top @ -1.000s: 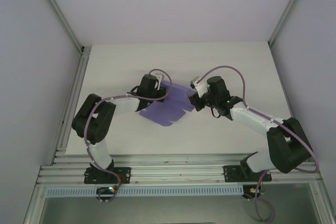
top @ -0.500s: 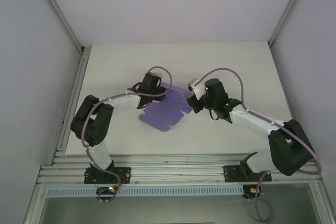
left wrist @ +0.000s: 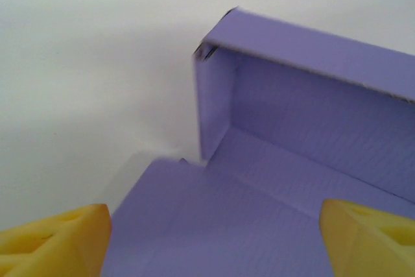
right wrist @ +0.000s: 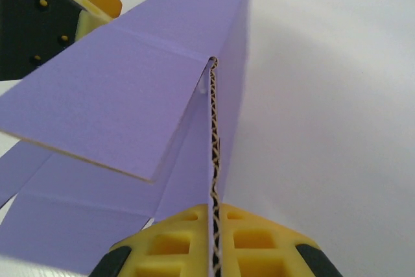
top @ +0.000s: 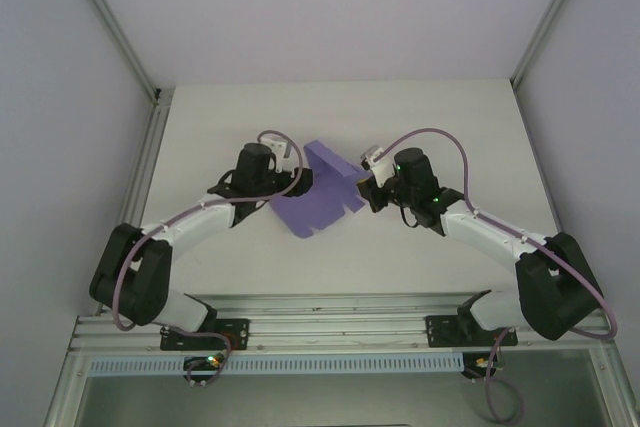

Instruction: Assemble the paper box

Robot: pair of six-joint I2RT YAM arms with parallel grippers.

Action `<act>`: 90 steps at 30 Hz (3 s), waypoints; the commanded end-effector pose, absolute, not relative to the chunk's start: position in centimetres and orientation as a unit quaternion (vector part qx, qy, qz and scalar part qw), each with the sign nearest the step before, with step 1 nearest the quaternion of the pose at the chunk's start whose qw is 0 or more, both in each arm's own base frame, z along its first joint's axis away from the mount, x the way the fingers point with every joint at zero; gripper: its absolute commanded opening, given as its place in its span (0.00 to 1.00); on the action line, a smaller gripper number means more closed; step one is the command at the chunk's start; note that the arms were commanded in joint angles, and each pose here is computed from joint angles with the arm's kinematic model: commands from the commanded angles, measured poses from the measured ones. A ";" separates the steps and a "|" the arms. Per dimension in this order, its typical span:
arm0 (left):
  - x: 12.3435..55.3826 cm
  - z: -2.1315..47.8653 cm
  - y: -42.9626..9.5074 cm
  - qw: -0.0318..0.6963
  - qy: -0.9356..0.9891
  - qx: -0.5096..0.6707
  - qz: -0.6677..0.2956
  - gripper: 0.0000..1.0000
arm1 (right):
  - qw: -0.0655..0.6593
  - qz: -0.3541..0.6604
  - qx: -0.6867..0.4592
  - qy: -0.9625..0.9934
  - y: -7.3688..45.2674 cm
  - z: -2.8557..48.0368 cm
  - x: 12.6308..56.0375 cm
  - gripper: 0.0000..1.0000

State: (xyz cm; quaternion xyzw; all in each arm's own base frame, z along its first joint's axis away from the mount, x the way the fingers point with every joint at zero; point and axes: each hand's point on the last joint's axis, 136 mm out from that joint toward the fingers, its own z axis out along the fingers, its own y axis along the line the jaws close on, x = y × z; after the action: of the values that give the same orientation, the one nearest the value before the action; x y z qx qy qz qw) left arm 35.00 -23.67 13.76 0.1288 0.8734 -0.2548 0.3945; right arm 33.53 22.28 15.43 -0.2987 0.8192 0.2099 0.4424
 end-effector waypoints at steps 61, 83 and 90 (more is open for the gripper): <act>35.6 11.2 -20.5 0.378 0.908 0.086 -0.161 0.00 | 0.373 0.130 -0.248 0.885 22.9 14.5 37.4 1.00; 35.3 10.8 -22.3 0.368 0.910 0.048 -0.186 0.00 | 0.527 -0.017 0.104 0.843 20.1 17.6 40.5 1.00; 35.4 10.8 -21.4 0.374 0.909 0.034 -0.181 0.00 | 0.477 -0.044 0.070 0.875 17.5 17.1 36.6 1.00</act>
State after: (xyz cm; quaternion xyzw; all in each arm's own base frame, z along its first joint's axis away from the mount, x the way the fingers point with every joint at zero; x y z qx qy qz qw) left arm 35.78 -21.22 11.03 0.0337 0.9076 -0.1749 0.3802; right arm 38.27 19.74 15.64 0.0531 0.8768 -0.0256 0.4772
